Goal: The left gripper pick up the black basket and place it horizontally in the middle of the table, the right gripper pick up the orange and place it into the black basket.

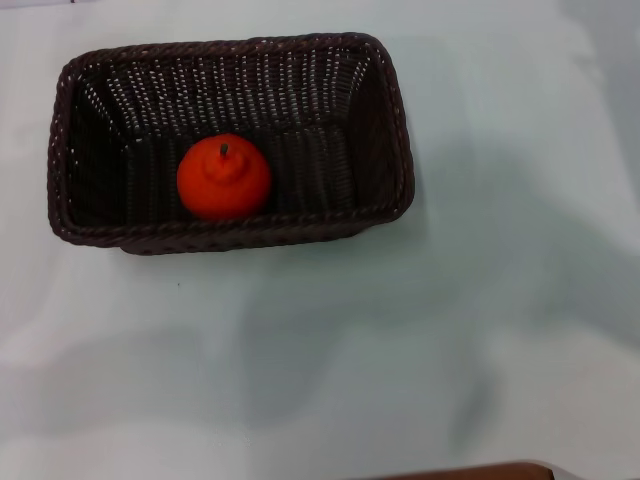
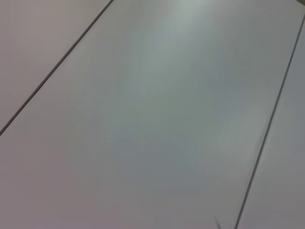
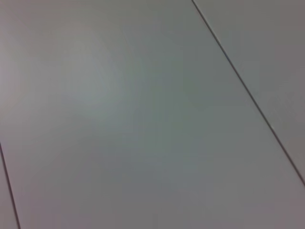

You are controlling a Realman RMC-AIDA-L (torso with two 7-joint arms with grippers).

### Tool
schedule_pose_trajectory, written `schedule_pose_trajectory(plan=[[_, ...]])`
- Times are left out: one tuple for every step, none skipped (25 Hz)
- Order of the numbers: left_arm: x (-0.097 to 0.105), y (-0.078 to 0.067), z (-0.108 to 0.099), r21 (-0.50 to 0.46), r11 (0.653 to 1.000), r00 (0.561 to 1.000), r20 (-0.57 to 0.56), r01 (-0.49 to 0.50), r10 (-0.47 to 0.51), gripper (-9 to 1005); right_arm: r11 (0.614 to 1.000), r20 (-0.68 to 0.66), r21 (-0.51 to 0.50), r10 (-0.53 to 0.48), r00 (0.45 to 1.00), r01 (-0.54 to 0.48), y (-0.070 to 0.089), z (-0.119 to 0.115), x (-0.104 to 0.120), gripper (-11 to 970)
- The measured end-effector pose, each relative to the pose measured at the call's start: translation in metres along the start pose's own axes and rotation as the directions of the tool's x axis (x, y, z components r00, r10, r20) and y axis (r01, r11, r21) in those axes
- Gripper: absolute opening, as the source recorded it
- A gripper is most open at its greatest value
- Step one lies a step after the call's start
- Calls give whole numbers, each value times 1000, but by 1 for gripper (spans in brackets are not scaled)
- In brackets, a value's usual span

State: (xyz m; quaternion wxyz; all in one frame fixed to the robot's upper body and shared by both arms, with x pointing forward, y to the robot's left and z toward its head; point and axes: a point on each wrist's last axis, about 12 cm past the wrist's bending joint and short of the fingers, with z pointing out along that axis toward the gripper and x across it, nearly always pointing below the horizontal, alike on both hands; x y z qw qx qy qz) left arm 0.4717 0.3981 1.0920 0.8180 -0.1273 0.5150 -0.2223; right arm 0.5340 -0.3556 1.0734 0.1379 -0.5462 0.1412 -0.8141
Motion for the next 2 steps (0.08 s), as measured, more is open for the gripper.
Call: schedule_pose_trajectory(plan=[[1,0,0,-1,1000,1000,0,-1,1,885,1000,2,-3,-11,1000,11,0,0,0,889],[1,0,-1,-3,1000,1000,-1,-4,4,885,1000,3,-5,-20,1000,20,0,-1,-1,889]])
